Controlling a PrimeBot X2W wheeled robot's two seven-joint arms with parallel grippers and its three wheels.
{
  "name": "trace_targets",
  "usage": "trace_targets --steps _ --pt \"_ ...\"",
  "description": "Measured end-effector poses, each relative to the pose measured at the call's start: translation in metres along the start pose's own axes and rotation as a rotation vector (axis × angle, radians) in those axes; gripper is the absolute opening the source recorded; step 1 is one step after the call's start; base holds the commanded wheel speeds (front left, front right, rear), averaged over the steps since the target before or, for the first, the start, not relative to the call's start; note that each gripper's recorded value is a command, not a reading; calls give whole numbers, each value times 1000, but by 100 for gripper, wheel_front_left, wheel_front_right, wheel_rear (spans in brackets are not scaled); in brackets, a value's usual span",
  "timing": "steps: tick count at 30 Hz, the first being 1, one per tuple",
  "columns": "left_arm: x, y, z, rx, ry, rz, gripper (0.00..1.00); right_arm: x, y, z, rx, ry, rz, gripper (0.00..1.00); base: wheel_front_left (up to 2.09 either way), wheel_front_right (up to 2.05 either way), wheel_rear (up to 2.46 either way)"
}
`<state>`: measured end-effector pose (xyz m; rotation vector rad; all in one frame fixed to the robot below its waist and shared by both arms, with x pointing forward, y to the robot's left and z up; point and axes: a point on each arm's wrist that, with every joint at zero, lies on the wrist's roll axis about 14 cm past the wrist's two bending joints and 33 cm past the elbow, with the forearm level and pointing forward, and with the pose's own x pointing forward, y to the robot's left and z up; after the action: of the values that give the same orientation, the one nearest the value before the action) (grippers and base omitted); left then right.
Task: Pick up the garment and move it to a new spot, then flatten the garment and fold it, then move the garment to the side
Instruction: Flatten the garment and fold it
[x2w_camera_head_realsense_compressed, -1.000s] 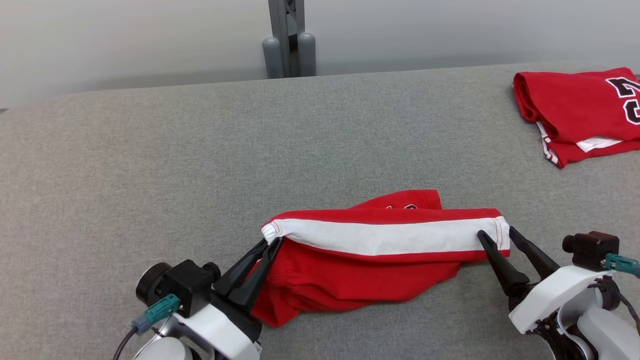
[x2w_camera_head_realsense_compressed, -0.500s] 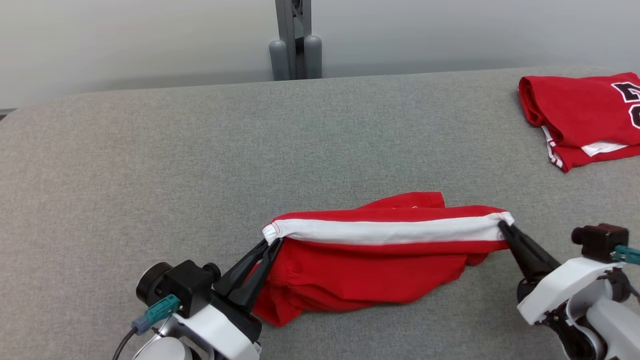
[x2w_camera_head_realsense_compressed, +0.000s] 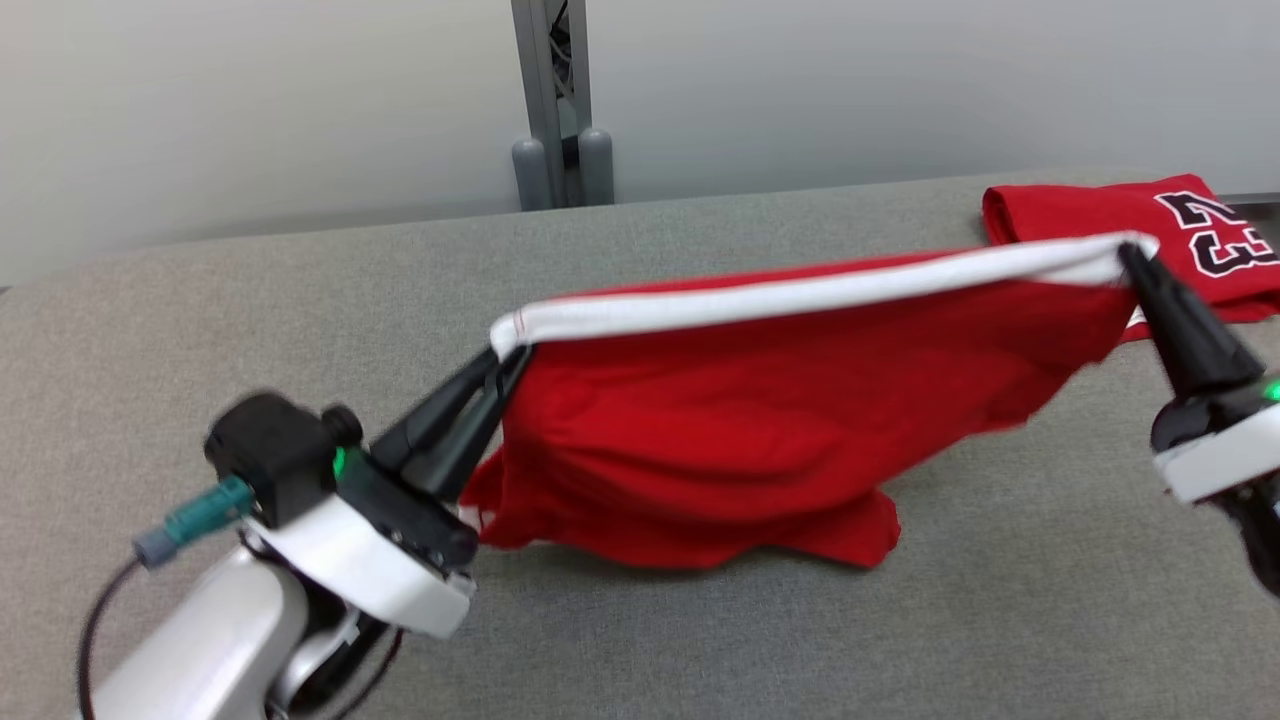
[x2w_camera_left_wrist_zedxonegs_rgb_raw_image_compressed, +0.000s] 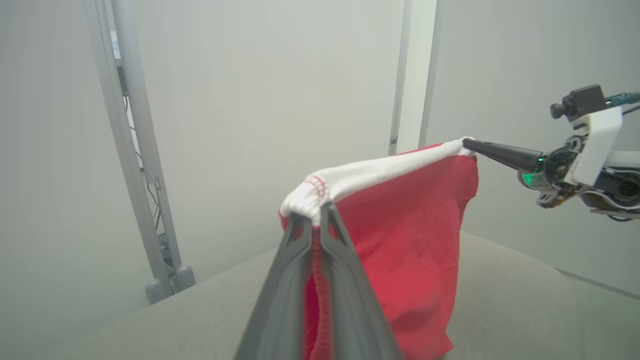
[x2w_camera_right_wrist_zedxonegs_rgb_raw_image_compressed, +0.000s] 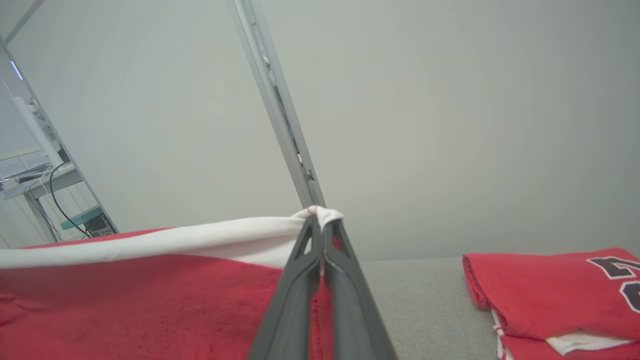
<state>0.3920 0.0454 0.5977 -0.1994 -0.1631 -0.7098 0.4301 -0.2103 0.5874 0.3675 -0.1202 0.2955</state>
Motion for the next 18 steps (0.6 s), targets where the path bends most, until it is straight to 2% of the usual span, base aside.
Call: trace_targets --steps 4,10,14,18 --pt "18 -7 49 80 -74 -75 0 10 10 53 -86 -86 52 0 0 0 0" --pt "44 -17 102 121 -127 -157 0 32 34 114 -197 -183 125 0 0 0 0" --pt "65 -12 117 110 -120 -176 0 53 43 135 -232 -207 145 0 0 0 0" --pt "94 7 112 116 -69 -155 0 86 44 131 -256 -171 141 0 0 0 0"
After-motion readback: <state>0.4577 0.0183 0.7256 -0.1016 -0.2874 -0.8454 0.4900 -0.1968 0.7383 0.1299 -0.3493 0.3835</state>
